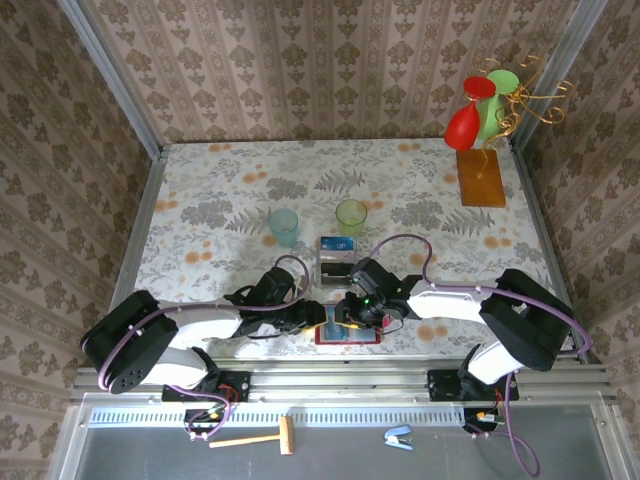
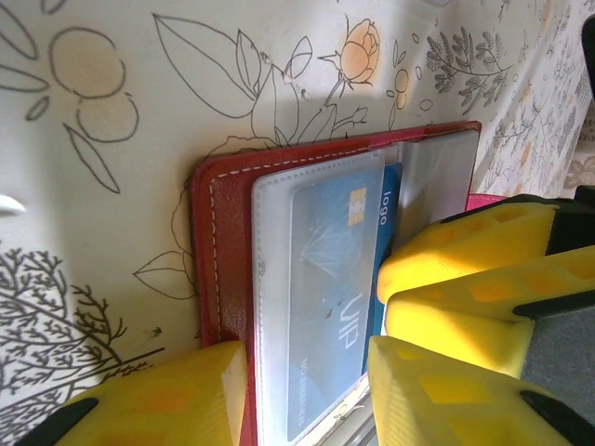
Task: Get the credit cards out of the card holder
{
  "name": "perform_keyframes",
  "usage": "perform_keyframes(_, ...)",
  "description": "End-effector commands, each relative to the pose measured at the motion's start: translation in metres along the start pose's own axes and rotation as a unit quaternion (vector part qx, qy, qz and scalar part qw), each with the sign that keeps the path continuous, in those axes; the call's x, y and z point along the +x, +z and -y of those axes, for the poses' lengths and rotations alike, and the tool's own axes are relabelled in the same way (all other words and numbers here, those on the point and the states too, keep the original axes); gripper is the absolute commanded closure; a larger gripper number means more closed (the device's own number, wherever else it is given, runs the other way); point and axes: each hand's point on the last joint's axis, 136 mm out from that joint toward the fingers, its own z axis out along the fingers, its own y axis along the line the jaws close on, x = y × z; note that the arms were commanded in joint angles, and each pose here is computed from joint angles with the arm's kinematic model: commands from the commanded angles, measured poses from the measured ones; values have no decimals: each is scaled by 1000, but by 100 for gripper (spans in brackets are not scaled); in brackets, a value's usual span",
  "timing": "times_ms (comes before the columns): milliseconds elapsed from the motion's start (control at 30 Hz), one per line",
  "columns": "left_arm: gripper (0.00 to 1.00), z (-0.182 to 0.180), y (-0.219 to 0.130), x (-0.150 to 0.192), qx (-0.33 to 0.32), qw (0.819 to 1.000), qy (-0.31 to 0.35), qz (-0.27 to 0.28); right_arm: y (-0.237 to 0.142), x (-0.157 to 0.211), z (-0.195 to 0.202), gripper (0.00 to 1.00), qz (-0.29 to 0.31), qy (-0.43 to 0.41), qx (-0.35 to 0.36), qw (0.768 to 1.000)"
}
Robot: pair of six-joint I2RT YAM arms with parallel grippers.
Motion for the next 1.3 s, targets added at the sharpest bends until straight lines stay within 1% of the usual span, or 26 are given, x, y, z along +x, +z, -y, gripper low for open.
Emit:
perform_keyframes(0,60,-12,1,4,-12,1000,-2,-7,0,2,9,73,-4,-9,35,999)
perform_keyframes(200,60,-16,0,5,-15,1000,-5,-7,-6,-1,13,73,3,-22,59,998)
perform_keyframes(433,60,-15,-3,2,-14,1000,-7,-1,-11,-2,-1,73,5,-25,35,999)
perform_keyframes(567,60,-7,-11,-3,-14,1000,3,7,-18,-4,-9,72,14,-30,19,999)
perform_keyframes(800,60,12,-20,-10,-8,1000,21,18,-23,-7,-9,72,21,-28,13,999)
perform_keyframes(1067,65,27,-6,-9,9,1000,26,11,-21,-10,-3,73,21,-18,3,1000)
perform_keyframes(1267,73,22,7,-5,5,1000,21,0,-18,-10,1,73,15,-11,-5,1000)
